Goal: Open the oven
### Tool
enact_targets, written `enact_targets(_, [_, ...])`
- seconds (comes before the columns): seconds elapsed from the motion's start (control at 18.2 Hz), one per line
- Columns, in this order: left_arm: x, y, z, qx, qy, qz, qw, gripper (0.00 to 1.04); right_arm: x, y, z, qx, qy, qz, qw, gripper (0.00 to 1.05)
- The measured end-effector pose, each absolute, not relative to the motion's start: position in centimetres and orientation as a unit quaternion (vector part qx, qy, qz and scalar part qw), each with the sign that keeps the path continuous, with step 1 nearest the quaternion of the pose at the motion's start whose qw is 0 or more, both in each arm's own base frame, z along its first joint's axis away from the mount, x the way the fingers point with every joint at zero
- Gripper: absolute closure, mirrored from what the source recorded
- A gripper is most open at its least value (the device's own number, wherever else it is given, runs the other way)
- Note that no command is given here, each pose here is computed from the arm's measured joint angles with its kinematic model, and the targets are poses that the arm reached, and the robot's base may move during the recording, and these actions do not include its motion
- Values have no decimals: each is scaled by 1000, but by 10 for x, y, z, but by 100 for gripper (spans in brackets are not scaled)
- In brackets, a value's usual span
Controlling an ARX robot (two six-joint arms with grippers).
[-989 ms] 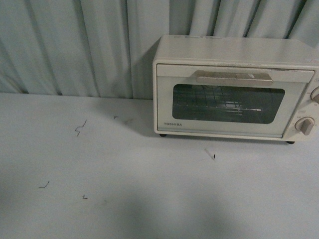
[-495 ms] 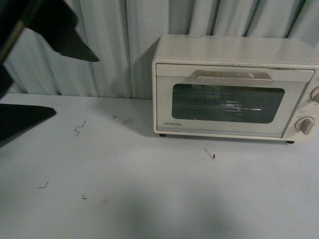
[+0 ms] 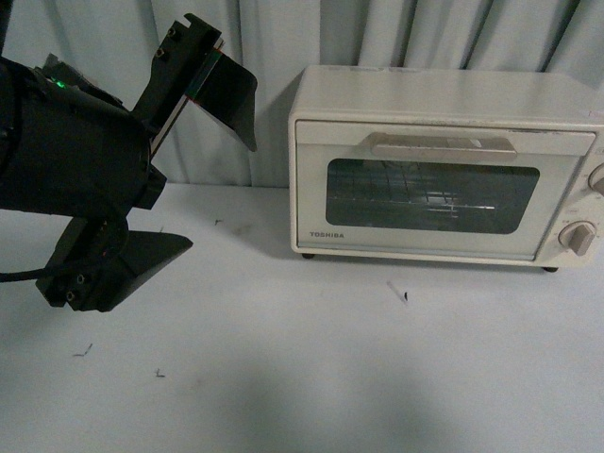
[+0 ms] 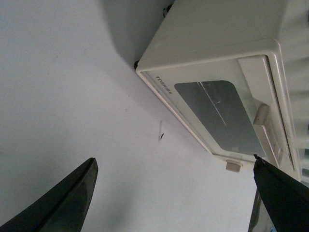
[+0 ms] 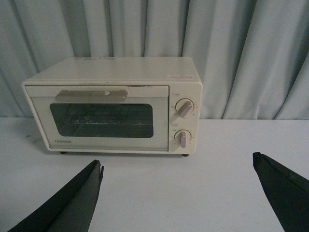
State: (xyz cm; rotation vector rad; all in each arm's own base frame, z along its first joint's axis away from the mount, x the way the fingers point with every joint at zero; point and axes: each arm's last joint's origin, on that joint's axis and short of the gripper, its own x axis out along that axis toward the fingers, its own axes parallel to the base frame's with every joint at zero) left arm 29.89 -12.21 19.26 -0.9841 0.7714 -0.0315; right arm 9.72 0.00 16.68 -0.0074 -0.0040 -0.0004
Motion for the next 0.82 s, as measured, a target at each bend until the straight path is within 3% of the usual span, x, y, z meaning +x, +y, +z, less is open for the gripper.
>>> enact_targets(0.49, [331, -169, 176, -413, 435, -9, 800, 7, 97, 0, 167, -4, -2, 0, 1000, 6])
enact_targets(0.82, [333, -177, 164, -389, 453, -13, 802, 7, 97, 0, 167, -4, -2, 0, 1000, 6])
